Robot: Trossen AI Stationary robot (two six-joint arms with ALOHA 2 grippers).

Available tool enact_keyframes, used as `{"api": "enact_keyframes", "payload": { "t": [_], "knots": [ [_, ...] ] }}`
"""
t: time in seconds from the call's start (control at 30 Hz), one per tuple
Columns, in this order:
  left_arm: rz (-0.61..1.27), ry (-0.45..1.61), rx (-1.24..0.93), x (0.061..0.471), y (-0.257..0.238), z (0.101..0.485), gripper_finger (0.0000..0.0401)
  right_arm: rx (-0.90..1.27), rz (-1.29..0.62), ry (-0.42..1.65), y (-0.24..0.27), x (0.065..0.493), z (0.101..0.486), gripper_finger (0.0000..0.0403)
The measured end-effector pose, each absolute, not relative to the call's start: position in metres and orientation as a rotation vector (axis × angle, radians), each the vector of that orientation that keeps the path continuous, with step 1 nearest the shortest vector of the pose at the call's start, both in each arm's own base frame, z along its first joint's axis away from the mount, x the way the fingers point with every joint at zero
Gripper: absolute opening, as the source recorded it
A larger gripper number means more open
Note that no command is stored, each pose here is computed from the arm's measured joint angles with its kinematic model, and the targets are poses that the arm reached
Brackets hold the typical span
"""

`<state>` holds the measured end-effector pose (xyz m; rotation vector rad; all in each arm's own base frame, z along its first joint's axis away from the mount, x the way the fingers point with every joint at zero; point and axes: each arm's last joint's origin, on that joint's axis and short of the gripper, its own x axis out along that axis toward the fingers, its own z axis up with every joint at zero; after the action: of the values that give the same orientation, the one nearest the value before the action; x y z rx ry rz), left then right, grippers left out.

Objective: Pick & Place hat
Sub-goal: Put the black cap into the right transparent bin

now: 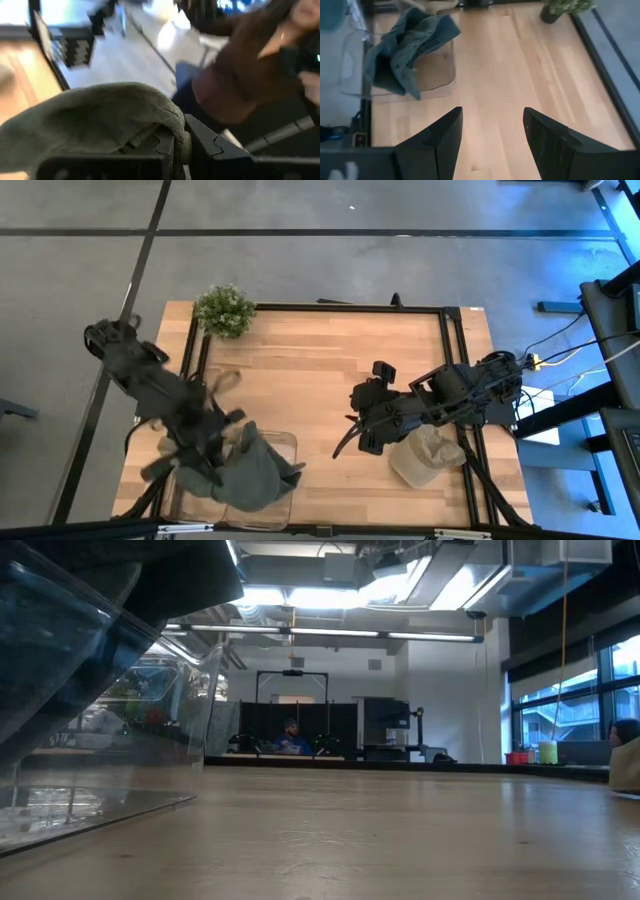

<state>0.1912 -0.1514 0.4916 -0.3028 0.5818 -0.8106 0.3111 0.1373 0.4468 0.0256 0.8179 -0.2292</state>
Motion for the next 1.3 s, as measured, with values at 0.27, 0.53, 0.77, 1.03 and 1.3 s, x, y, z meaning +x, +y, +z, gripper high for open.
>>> {"api": "enact_keyframes", "payload": {
  "t": [0.27,0.53,0.77,1.03,1.3],
  "knots": [
    [-0.956,0.769,-0.303,0.218,-0.188,0.461,0.0022,0.045,-0.286,0.815,0.12,0.318,0.447,0.021],
    [-0.876,0.937,-0.26,0.234,-0.191,0.434,0.0022,0.038,-0.306,0.819,0.11,0.322,0.447,0.021],
    [-0.77,1.097,-0.251,0.247,-0.181,0.414,0.0022,0.02,-0.286,0.829,0.109,0.323,0.446,0.021],
    [-0.742,1.226,-0.188,0.258,-0.184,0.391,0.0022,-0.01,-0.269,0.836,0.109,0.323,0.446,0.021],
    [-0.702,1.303,-0.19,0.272,-0.193,0.372,0.0024,-0.049,-0.264,0.874,0.108,0.32,0.444,0.021]
  ]
}}
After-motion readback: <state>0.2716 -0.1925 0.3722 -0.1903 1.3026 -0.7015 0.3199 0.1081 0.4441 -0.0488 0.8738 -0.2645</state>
